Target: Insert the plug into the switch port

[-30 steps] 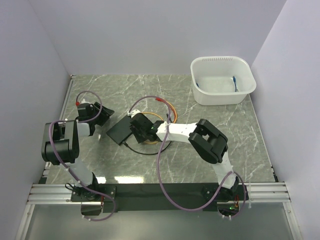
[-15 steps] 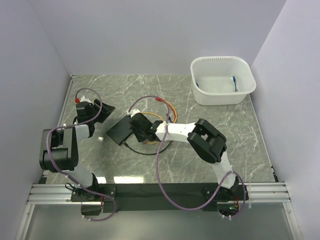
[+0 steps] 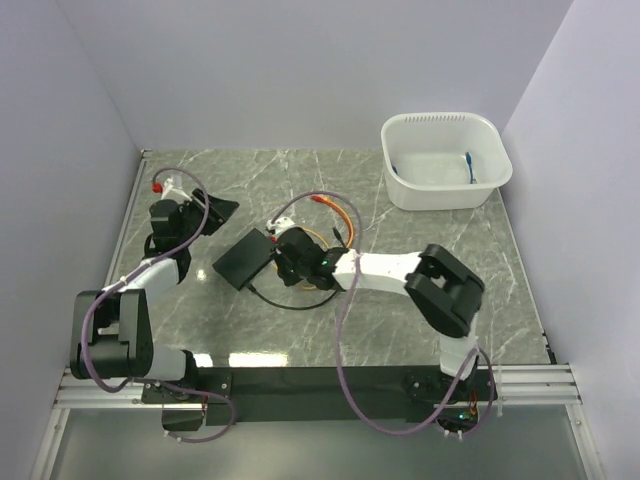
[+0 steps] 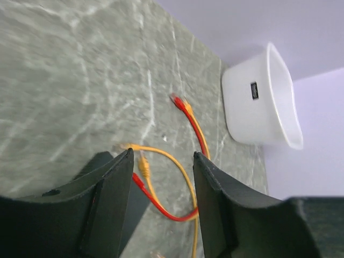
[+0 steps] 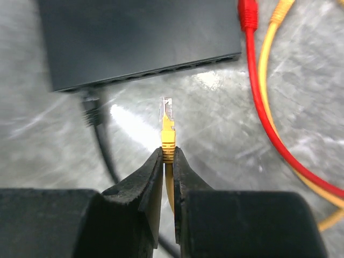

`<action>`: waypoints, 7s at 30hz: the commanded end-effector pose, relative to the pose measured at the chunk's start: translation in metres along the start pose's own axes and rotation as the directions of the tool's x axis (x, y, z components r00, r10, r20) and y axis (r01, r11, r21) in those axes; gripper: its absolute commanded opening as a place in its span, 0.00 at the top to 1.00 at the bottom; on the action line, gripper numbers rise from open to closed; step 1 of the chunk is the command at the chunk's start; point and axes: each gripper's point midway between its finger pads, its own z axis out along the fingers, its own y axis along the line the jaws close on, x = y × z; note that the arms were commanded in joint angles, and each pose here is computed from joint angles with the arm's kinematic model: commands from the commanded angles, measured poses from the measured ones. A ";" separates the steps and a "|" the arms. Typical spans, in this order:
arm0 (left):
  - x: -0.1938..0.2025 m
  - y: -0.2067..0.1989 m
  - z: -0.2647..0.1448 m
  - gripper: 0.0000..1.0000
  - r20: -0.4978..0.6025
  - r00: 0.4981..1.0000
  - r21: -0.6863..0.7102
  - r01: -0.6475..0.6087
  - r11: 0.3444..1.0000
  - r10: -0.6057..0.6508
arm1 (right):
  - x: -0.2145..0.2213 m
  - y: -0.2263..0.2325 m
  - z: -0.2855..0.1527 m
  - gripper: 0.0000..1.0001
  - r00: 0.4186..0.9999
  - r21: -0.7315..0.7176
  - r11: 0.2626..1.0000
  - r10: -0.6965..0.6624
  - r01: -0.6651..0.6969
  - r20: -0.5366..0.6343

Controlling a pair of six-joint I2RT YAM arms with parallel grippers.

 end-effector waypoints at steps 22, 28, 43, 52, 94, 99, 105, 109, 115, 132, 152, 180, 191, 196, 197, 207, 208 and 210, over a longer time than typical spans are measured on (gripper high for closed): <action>0.066 -0.137 -0.018 0.48 -0.137 0.989 0.490 0.024 0.871 0.049 | -0.088 0.010 -0.135 1.00 0.878 -0.683 0.725 0.381 -0.088 0.291; 0.078 -0.159 -0.032 0.49 -0.145 0.983 0.584 -0.005 0.812 0.111 | -0.090 -0.001 -0.151 1.00 0.847 -0.808 0.578 0.482 -0.114 0.226; 0.095 -0.176 -0.039 0.50 -0.152 0.972 0.614 -0.049 0.788 0.179 | -0.093 -0.018 -0.156 1.00 0.799 -0.861 0.487 0.571 -0.145 0.188; 0.103 -0.182 -0.045 0.50 -0.160 0.967 0.638 -0.053 0.768 0.199 | -0.093 -0.029 -0.154 1.00 0.772 -0.878 0.446 0.615 -0.173 0.160; 0.129 -0.179 -0.032 0.99 -0.223 0.957 0.603 -0.013 0.798 0.184 | -0.088 -0.039 -0.135 1.00 0.783 -0.834 0.504 0.603 -0.224 0.155; 0.125 -0.174 -0.025 0.99 -0.222 0.963 0.560 0.000 0.829 0.149 | -0.089 -0.049 -0.129 0.55 0.785 -0.779 0.578 0.588 -0.242 0.192; 0.123 -0.163 -0.018 1.00 -0.220 0.967 0.485 -0.004 0.875 0.126 | -0.090 -0.066 -0.132 0.38 0.805 -0.626 0.743 0.510 -0.236 0.302; 0.114 -0.140 -0.005 0.99 -0.197 0.978 0.355 0.008 0.935 0.066 | -0.096 -0.071 -0.133 0.38 0.834 -0.484 0.848 0.419 -0.218 0.358; 0.088 -0.087 0.001 1.00 -0.179 0.981 0.239 0.117 0.964 -0.075 | -0.117 -0.048 -0.121 0.42 0.883 -0.307 0.940 0.266 -0.149 0.386; 0.069 -0.010 -0.002 1.00 -0.149 0.960 0.062 0.248 0.967 -0.236 | -0.137 -0.015 -0.036 0.59 0.970 0.036 0.999 -0.034 0.026 0.239; 0.071 -0.005 0.000 1.00 -0.159 0.960 0.060 0.242 0.968 -0.230 | -0.132 0.018 -0.005 0.63 0.978 -0.111 0.993 -0.009 0.033 0.210; 0.073 -0.007 -0.004 1.00 -0.164 0.962 0.073 0.234 0.970 -0.220 | -0.132 0.020 0.009 0.71 0.975 -0.161 0.987 0.057 -0.022 0.214; 0.072 -0.009 -0.005 1.00 -0.161 0.964 0.085 0.228 0.970 -0.213 | -0.135 0.008 0.012 0.71 0.971 -0.126 0.990 0.086 -0.059 0.221; 0.073 -0.008 -0.004 0.99 -0.162 0.963 0.082 0.231 0.970 -0.215 | -0.141 0.008 0.005 0.71 0.966 -0.149 0.987 0.102 -0.067 0.239; 0.073 -0.008 -0.004 1.00 -0.163 0.963 0.084 0.230 0.970 -0.215 | -0.141 0.008 0.006 0.70 0.966 -0.152 0.986 0.105 -0.070 0.238; 0.073 -0.007 -0.004 0.99 -0.164 0.963 0.083 0.229 0.970 -0.214 | -0.140 0.009 0.003 0.67 0.965 -0.160 0.985 0.105 -0.068 0.239; 0.074 -0.008 -0.004 0.99 -0.165 0.963 0.083 0.230 0.969 -0.215 | -0.141 0.008 0.003 0.68 0.965 -0.159 0.985 0.106 -0.069 0.240; 0.074 -0.006 -0.003 0.99 -0.165 0.963 0.080 0.230 0.970 -0.215 | -0.140 0.010 0.002 0.69 0.965 -0.162 0.984 0.105 -0.066 0.239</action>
